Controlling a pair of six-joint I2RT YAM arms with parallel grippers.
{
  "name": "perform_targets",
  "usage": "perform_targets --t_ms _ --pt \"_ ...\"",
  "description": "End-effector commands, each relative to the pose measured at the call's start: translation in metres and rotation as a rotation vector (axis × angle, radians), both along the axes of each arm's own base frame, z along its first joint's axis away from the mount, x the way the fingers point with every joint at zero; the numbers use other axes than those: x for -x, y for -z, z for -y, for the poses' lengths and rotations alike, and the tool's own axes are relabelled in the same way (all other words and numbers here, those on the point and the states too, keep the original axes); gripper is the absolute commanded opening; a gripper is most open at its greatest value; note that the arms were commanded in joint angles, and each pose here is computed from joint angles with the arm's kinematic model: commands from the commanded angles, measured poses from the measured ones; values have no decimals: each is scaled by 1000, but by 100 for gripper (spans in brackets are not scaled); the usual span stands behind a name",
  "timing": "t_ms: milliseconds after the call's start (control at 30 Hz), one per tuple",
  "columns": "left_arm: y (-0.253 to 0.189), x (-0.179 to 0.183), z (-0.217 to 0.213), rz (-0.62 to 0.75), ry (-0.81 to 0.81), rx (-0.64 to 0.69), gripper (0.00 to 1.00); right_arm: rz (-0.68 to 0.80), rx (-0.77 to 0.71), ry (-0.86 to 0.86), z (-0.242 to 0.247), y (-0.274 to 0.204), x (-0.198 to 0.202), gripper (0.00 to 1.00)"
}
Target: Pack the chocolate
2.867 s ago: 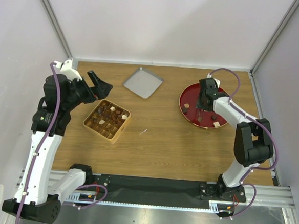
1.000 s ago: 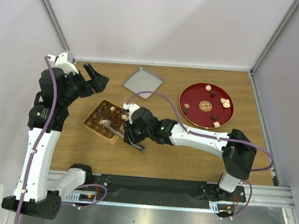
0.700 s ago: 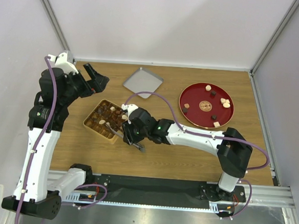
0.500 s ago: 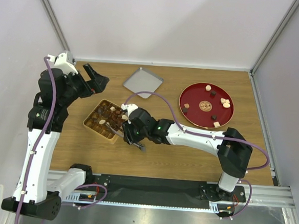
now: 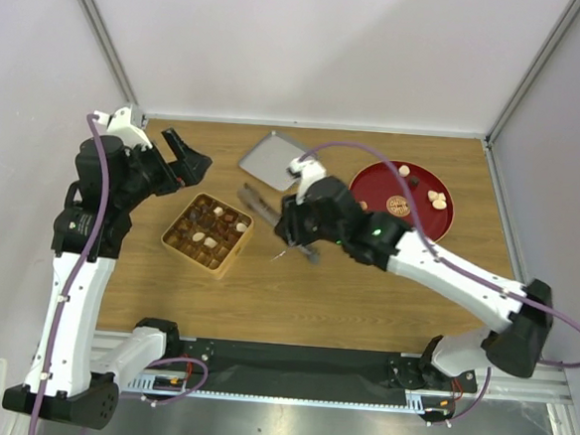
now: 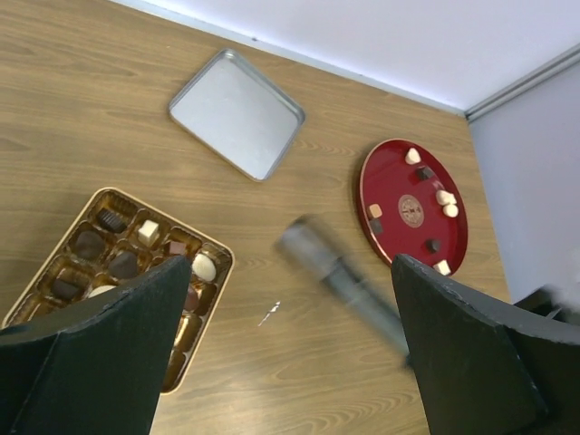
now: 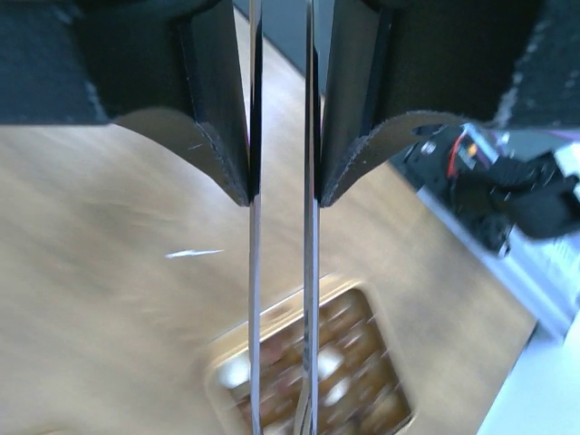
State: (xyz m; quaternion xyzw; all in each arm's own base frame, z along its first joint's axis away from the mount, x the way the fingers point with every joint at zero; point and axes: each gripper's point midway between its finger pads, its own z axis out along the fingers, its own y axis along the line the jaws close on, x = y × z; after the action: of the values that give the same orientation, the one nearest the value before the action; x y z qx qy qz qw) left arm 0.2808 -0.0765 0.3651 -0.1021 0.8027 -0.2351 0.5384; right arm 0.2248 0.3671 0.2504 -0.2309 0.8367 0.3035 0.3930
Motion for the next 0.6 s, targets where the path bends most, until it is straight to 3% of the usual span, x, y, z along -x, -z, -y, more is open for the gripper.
perform_targets --t_ms 0,133,167,233,300,367,467,567 --pt "-5 3 -11 16 -49 -29 100 24 43 132 57 -12 -31 39" --pt "16 15 -13 -7 -90 33 100 -22 59 244 105 -15 -57 39" --pt "41 18 -14 -62 -107 49 100 -20 70 257 112 -16 -60 39" --pt "42 28 -13 -33 -122 99 100 -16 93 301 127 -16 -69 39" --pt "55 29 -18 -105 -174 117 100 -68 101 319 137 -12 -70 39" --pt "54 29 -14 -114 -168 151 100 -80 108 354 144 -13 -71 39" --pt "29 22 -1 -4 -101 219 100 -94 80 371 149 -18 -71 39" --pt "28 19 3 -69 -95 224 100 -117 75 409 157 -24 -73 39"
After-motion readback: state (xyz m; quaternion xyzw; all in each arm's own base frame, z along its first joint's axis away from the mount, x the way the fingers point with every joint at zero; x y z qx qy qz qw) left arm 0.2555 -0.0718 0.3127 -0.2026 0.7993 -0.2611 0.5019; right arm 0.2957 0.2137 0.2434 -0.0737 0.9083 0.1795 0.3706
